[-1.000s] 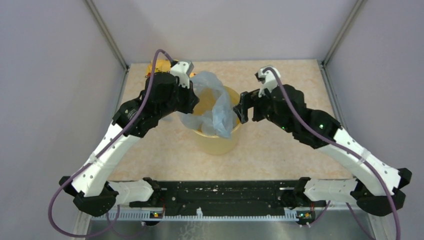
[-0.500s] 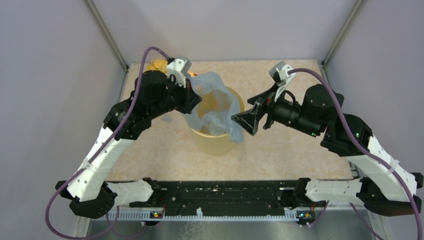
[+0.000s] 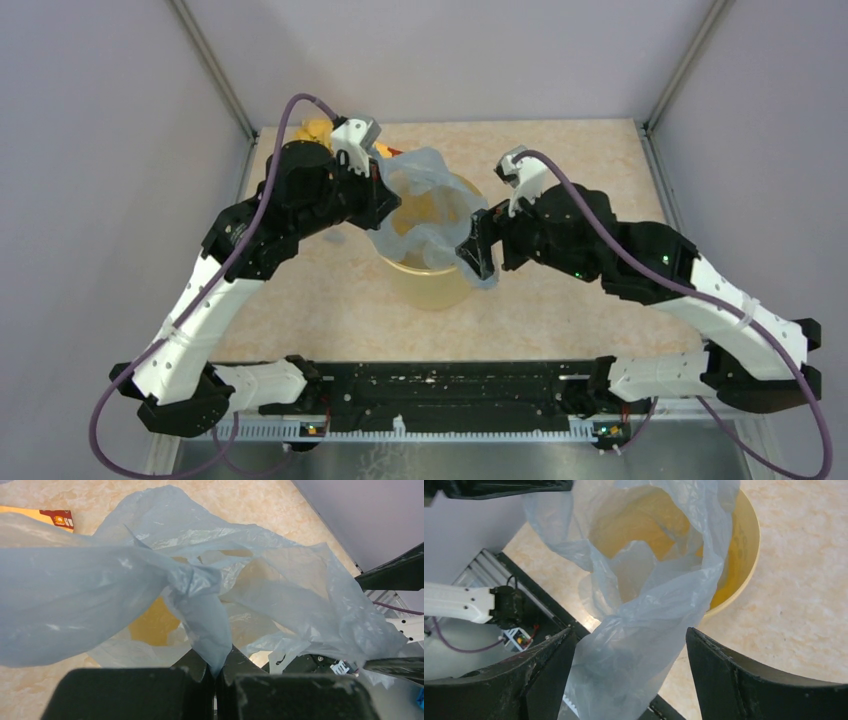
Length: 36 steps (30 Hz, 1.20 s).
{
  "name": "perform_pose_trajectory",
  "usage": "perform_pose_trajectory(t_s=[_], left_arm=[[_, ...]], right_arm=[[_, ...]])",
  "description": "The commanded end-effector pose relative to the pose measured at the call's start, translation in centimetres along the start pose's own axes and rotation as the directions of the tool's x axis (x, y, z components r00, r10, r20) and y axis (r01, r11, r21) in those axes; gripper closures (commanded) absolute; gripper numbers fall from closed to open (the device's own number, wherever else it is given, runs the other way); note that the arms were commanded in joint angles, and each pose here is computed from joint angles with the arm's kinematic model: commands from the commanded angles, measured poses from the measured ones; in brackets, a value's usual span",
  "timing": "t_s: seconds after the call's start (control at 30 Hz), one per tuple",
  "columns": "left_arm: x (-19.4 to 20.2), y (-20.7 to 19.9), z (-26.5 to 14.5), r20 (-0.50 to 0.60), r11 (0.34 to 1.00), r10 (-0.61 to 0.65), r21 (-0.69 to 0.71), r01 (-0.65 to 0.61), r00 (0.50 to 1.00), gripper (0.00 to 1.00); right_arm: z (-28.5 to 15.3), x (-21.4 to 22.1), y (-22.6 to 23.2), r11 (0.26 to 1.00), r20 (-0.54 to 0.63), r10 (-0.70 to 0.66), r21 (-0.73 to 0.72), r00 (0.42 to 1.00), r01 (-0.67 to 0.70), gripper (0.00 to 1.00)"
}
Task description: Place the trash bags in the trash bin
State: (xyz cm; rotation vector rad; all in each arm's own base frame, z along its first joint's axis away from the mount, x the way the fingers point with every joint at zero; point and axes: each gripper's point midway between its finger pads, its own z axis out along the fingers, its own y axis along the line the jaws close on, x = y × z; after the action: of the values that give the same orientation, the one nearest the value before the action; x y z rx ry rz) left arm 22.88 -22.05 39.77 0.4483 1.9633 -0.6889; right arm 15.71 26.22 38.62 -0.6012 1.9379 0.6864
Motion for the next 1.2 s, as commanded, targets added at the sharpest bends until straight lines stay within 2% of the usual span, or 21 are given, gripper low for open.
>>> perform_pose_trajectory(t_s=[0.0,0.17,0.27,0.53,0.57,0.6,0.83,0.9,1.0,1.17], left_arm=[[-0.3,0.1,-1.0,0.007,1.0,0.024,-0.008,-0.024,1.0,1.0],[1.5,1.0,-0.1,-0.028,0.999,0.036,-0.03,-0.037,0.999,1.0],[2.3,1.4,1.0,-0.037,0.999,0.038,-0.038,-0.039,0.999,1.0],[3.7,1.6,4.9,-0.039,0.999,0.033,-0.018,-0.033,0.999,1.0],[3.7,1.3,5.0,-0.037,1.0,0.029,-0.004,-0.029,0.999,1.0],[3.5,1.0,5.0,-0.031,1.0,0.026,0.012,-0.026,0.999,1.0],[1.8,-0.7,2.1,0.016,0.997,0.006,0.082,-0.008,1.0,1.0],[1.5,-1.1,1.3,0.025,0.995,0.001,0.097,-0.003,1.0,1.0],[1.2,-1.4,0.1,0.03,0.994,-0.003,0.11,0.0,1.0,1.0],[1.5,-1.6,-1.0,0.02,0.993,-0.008,0.12,0.005,1.0,1.0]], right_arm=[[1.2,0.4,-1.6,0.988,-0.009,0.047,0.149,0.999,-0.045,0.25],[3.7,-0.9,-3.9,0.944,-0.001,0.002,0.329,1.0,-0.002,0.64],[6.5,-1.7,-5.1,0.944,-0.008,0.024,0.329,1.0,-0.02,0.77],[12.8,0.1,-8.9,0.93,-0.087,0.059,0.366,0.994,-0.023,0.86],[12.7,0.0,-8.9,0.931,-0.087,0.063,0.365,0.994,-0.027,0.85],[12.5,-0.2,-8.9,0.93,-0.08,0.066,0.365,0.995,-0.032,0.8],[7.8,-3.2,-8.5,0.938,0.008,0.051,0.342,0.999,-0.051,0.35],[6.8,-3.5,-8.2,0.946,0.021,0.04,0.321,0.999,-0.044,0.27],[5.2,-3.5,-8.1,0.952,0.027,0.016,0.306,1.0,-0.023,0.2],[3.0,-3.0,-8.0,0.96,0.007,-0.006,0.282,1.0,0.004,0.19]])
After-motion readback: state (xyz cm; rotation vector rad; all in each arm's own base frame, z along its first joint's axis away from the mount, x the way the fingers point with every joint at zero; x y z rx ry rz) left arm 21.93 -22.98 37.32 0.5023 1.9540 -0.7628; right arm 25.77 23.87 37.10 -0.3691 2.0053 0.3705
